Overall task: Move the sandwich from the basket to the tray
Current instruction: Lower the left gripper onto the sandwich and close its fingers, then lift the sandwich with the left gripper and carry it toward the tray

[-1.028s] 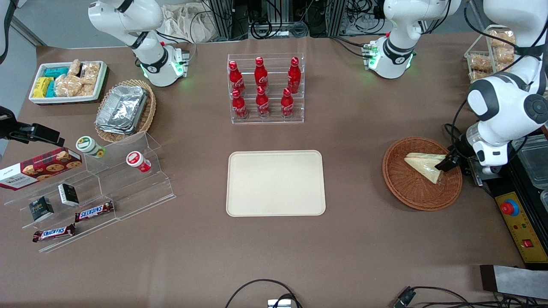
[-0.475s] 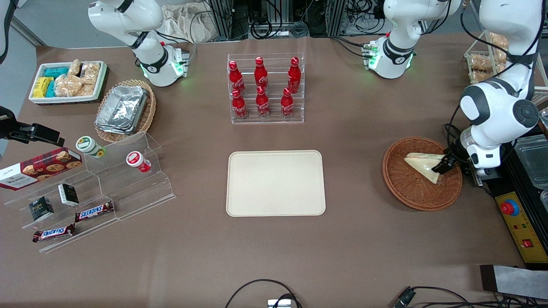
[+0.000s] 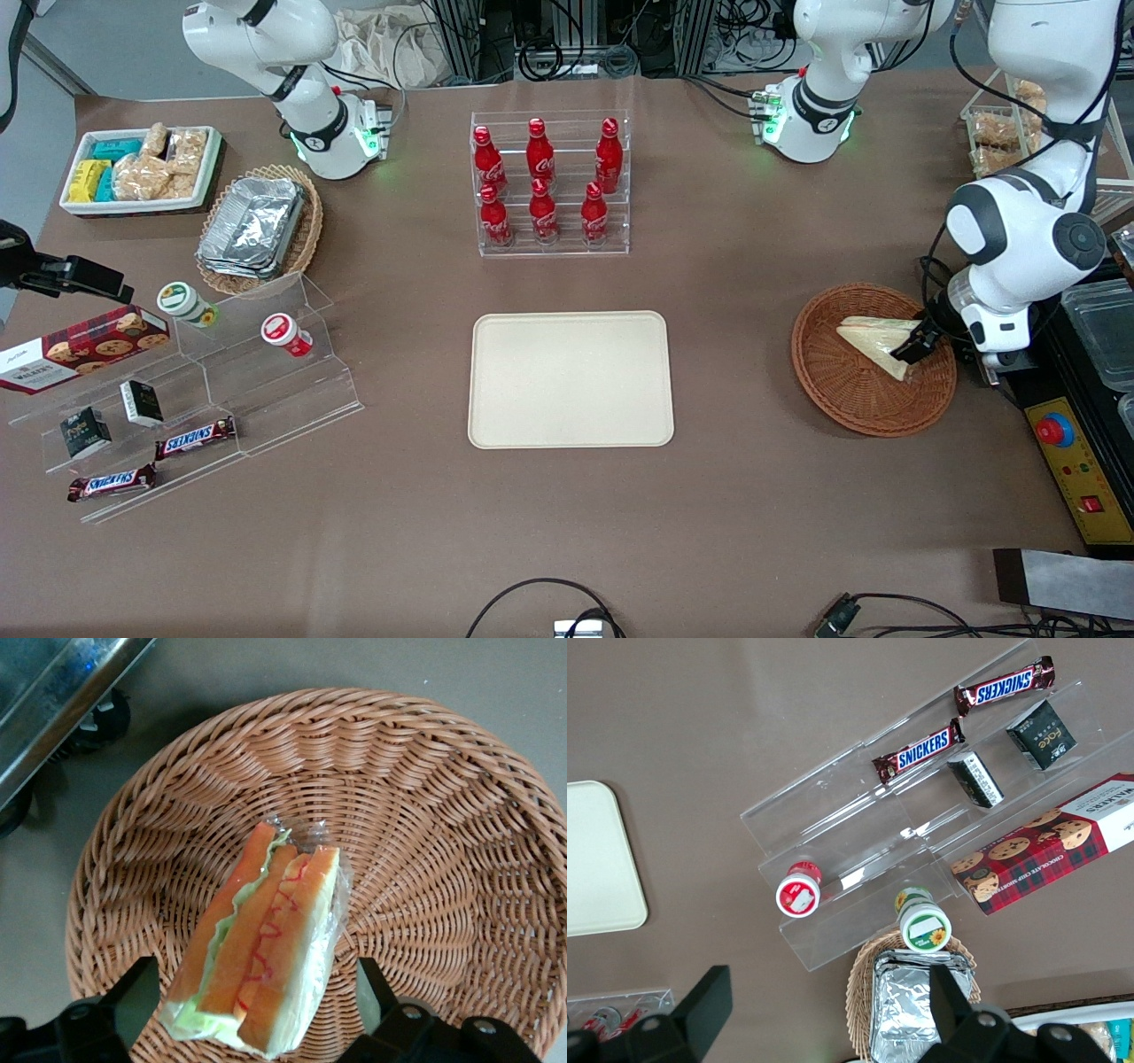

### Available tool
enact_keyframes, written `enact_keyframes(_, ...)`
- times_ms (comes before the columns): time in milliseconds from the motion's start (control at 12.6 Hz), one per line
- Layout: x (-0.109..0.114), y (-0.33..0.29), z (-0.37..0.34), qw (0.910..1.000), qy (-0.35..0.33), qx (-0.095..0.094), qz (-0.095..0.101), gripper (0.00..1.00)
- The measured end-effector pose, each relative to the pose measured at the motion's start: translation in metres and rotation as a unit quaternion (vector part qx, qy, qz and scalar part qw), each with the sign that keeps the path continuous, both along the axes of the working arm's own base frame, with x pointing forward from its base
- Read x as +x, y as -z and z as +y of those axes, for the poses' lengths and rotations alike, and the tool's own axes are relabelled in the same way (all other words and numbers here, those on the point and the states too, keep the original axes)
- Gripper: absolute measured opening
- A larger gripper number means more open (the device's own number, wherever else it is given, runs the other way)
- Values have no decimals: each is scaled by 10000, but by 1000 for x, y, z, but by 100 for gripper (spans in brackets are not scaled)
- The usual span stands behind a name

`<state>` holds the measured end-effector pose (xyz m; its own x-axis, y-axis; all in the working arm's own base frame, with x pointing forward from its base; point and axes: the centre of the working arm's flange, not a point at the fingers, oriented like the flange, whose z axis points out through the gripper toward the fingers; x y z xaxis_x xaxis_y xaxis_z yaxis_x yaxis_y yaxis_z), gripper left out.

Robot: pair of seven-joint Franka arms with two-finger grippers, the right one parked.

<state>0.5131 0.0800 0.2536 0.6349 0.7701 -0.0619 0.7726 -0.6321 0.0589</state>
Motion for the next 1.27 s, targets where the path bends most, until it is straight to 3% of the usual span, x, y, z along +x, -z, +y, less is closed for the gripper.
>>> enact_keyframes(395,-6,14,-1,10000,-42,27,-26,91)
enact_keyframes(633,-8,16,-2,10000,-41,21,-26,54)
enact_keyframes(712,-7,15,-3,10000,-39,22,-32,48)
enact_keyframes(1028,-6,11,-4,10000,-13,23,-79,46)
enact_keyframes(1266,0,-7,-8,9997,62,25,-237,44)
